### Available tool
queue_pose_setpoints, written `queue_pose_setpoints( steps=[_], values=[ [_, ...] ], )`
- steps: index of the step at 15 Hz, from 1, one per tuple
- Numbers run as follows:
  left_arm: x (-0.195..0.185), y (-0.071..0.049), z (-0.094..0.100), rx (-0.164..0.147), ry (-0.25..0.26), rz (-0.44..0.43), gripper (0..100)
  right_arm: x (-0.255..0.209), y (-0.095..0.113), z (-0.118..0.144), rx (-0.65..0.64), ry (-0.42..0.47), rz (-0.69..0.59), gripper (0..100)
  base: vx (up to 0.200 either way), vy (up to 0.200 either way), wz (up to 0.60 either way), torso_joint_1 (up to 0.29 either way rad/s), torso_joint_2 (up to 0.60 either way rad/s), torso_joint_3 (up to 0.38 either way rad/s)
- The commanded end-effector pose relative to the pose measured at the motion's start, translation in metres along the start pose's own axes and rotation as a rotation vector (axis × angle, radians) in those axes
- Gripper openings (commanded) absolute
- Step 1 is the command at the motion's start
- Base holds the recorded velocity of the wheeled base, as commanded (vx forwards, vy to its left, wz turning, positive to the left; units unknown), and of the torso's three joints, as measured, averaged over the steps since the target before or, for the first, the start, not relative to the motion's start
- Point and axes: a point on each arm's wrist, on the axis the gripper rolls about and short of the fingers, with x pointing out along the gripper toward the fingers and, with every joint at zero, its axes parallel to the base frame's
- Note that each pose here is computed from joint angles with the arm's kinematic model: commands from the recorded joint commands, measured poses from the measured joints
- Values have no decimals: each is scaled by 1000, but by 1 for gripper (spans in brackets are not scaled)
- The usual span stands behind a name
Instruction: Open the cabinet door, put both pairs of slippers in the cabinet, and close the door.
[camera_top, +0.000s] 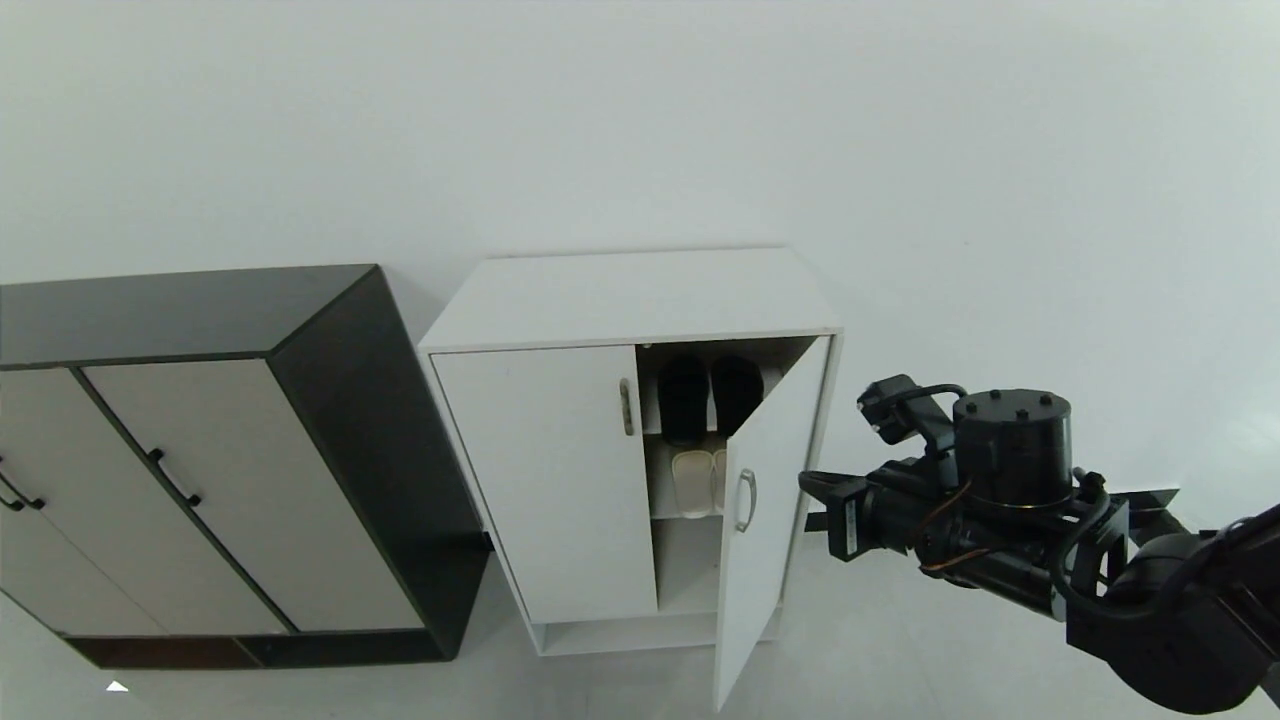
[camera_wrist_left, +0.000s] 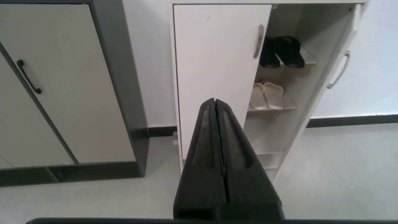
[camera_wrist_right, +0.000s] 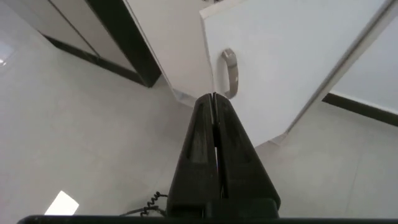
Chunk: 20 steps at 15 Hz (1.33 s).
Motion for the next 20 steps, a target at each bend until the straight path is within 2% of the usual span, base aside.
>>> queue_pose_setpoints(
  steps=[1, 3, 8, 15, 20],
  values=[
    [0, 0, 0, -1, 0, 1, 0, 0, -4, -6, 3, 23, -12, 0, 200, 0, 0, 17, 2, 2],
    [0, 0, 0, -2, 0, 1, 0, 0, -4, -7, 3, 26, -16, 0, 200, 0, 0, 5, 2, 5],
    [0, 0, 0, -4, 0, 1, 0, 20, -11, -11, 7, 24, -35, 0, 0, 0, 0, 0, 0, 0],
    [0, 0, 0, -4, 0, 1, 0, 71, -35, -9, 25, -12, -88, 0, 0, 0, 0, 0, 0, 0],
    [0, 0, 0, -4, 0, 1, 0, 98, -37, -6, 22, -45, -85, 0, 0, 0, 0, 0, 0, 0]
  ],
)
